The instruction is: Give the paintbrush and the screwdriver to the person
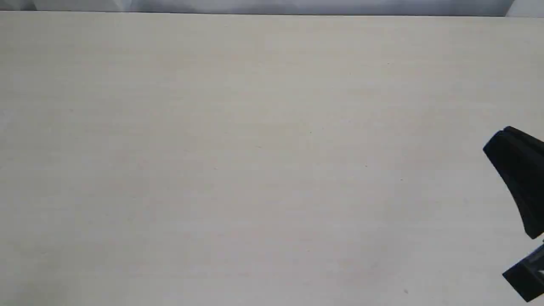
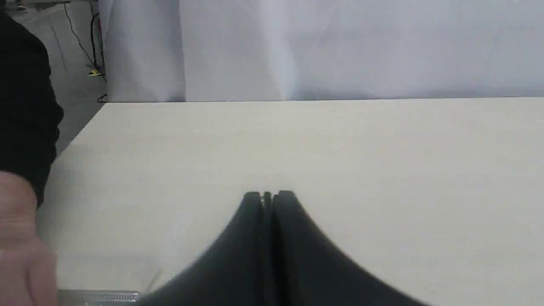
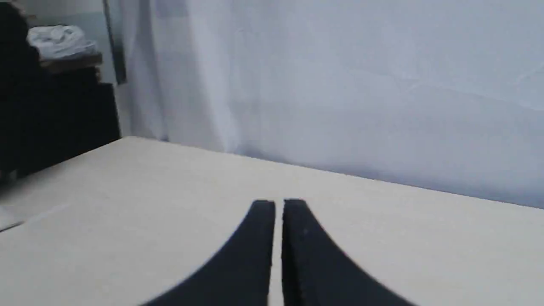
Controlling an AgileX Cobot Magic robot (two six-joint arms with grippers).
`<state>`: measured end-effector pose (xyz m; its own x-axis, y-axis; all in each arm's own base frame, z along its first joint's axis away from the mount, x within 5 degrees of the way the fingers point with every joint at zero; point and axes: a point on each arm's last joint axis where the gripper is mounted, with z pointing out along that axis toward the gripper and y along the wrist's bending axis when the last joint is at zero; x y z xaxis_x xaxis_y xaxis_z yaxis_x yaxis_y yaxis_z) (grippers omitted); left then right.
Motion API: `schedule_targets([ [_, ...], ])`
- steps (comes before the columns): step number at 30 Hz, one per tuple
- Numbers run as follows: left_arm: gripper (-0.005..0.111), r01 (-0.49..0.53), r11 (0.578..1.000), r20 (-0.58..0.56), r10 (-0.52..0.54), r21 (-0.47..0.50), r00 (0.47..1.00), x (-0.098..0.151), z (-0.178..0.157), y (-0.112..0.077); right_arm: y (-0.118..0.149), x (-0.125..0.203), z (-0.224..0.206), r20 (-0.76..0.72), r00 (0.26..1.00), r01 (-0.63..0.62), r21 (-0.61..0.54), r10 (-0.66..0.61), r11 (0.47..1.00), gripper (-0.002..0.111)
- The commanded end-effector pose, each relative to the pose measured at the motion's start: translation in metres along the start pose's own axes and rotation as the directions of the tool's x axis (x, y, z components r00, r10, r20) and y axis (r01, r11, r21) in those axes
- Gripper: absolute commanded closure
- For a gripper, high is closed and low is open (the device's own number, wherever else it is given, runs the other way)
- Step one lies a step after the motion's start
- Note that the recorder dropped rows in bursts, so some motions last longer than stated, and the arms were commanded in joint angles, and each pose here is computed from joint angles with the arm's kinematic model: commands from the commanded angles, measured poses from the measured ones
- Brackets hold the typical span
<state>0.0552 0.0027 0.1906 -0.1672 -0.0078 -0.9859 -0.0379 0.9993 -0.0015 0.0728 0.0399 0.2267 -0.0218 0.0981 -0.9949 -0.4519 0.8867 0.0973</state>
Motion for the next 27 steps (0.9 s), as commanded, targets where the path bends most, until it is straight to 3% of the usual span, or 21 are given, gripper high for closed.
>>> schedule_targets([
  [1, 0.107, 0.003, 1.0, 0.007, -0.003, 0.009, 1.0, 0.0, 0.0, -0.001, -0.001, 0.008, -0.009, 0.065, 0.998, 0.001, 0.054, -0.005, 0.999, 0.104],
  [9, 0.107, 0.003, 1.0, 0.007, -0.003, 0.009, 1.0, 0.0, 0.0, -0.001, -0.001, 0.002, -0.019, 0.158, 0.975, 0.128, 0.17, -0.155, 0.977, 0.104],
  [20, 0.107, 0.005, 1.0, 0.004, -0.005, 0.01, 1.0, 0.0, 0.0, -0.001, -0.001, 0.001, -0.02, 0.164, 0.973, 0.132, 0.177, -0.161, 0.975, 0.104],
  [27, 0.107, 0.005, 1.0, 0.004, -0.005, 0.01, 1.0, 0.0, 0.0, -0.001, -0.012, 0.005, -0.022, 0.113, 0.982, 0.116, 0.288, -0.154, 0.951, 0.104],
])
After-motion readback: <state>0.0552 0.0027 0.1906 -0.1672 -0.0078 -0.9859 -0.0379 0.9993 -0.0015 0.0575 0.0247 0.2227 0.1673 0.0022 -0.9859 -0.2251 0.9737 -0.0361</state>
